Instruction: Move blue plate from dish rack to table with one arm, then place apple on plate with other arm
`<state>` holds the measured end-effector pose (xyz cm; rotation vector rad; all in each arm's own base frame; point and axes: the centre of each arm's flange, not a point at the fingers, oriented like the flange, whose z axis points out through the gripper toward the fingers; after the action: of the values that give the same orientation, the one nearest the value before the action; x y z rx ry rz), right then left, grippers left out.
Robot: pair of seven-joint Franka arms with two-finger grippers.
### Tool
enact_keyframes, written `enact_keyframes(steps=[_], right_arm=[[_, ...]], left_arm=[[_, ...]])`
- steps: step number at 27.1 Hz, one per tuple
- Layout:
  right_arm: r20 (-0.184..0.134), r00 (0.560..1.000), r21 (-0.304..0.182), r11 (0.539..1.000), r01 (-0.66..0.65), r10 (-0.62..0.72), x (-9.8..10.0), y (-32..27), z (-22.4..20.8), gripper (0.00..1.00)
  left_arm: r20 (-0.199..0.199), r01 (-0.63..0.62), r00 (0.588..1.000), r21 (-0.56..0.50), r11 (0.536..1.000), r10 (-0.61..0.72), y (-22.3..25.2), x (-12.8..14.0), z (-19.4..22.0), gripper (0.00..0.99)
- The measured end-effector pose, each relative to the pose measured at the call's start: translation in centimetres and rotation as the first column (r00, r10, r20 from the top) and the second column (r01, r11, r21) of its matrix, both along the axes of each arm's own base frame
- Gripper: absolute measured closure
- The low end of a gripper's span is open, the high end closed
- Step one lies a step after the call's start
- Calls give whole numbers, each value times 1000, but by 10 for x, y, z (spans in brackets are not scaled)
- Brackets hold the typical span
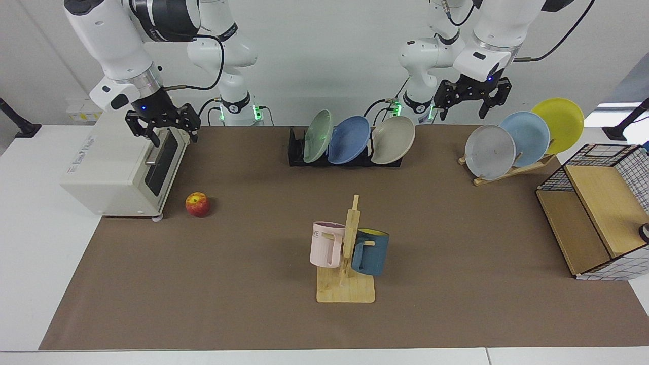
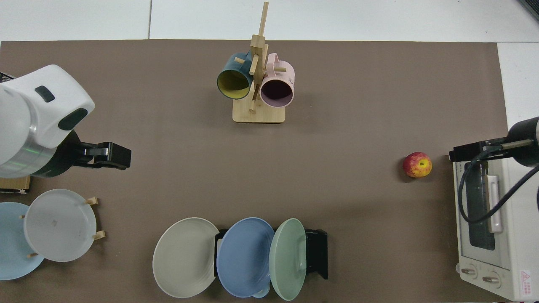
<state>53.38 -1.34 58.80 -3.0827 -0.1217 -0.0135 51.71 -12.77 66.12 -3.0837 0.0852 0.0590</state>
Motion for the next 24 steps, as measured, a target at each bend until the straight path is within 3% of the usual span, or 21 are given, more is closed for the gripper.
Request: enact_keyframes(steps=[12, 18, 24], right_arm=[[0, 1000, 0, 1000, 0, 0, 0, 0, 0, 0], [0, 1000, 0, 1000, 0, 0, 0, 0, 0, 0], [0, 1000, 0, 1000, 0, 0, 0, 0, 0, 0]], left_arm=[[-14, -11, 1000, 6, 1000, 11, 6, -3, 1, 0], [-45, -29, 999, 17, 999, 29, 7, -9, 1, 0], [-32, -53, 998, 19, 998, 54, 6, -13, 6, 0]])
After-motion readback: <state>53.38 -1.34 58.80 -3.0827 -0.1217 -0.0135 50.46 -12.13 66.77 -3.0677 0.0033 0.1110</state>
